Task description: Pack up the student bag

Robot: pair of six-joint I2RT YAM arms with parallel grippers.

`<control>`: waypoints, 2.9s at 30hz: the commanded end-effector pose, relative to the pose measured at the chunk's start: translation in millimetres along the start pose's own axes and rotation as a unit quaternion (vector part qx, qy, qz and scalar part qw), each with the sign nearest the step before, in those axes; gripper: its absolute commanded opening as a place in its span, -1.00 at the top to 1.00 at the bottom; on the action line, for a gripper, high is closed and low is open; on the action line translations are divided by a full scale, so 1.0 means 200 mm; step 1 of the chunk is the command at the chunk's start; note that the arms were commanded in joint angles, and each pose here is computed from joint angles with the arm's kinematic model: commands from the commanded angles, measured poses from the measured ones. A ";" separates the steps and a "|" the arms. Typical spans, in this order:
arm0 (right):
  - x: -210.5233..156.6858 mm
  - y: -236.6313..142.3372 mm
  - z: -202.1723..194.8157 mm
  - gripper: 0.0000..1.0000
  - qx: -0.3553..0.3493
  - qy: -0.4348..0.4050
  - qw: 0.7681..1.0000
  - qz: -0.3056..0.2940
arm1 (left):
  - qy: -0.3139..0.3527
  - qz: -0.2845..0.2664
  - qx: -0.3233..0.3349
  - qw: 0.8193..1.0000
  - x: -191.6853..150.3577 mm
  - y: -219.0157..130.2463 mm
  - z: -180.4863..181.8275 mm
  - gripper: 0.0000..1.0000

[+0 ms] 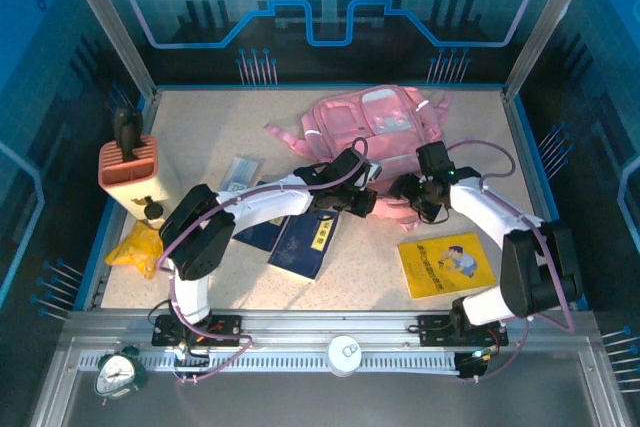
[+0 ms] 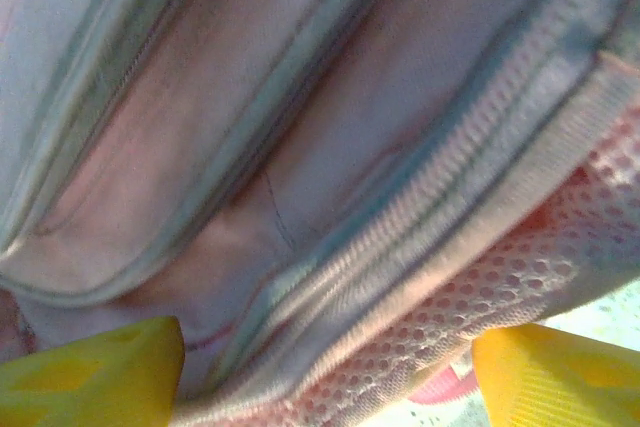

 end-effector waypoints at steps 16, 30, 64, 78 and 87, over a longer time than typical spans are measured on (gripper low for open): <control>0.25 0.02 -0.05 1.00 -0.022 0.020 0.996 -0.078 | -0.023 0.010 0.078 0.997 -0.10 -0.17 0.29 1.00; 0.09 -0.03 0.10 1.00 0.043 -0.034 0.998 -0.030 | -0.157 -0.035 0.151 0.975 0.01 -0.27 0.85 1.00; -0.23 -0.18 -0.30 -0.58 0.028 -0.098 0.995 0.011 | -0.203 -0.109 -0.002 0.973 -0.17 -0.47 0.34 -0.14; 0.06 -0.15 -0.55 -0.79 0.046 0.021 0.998 -0.042 | -0.184 -0.101 -0.043 0.977 -0.22 -0.30 0.05 -0.20; 0.04 -0.04 -0.49 -0.81 0.077 -0.011 0.997 0.014 | -0.187 -0.070 -0.042 0.979 -0.26 -0.27 0.00 -0.21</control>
Point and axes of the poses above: each hand's point on the last joint's axis, 136 mm out from that joint toward the fingers, its own y axis out along the fingers, its own z axis along the line the jaws close on, x = y × z, the point moved 7 cm from there along -y, back along the fingers, and after that the axes turned 14 degrees about y, right-handed, at the moved point
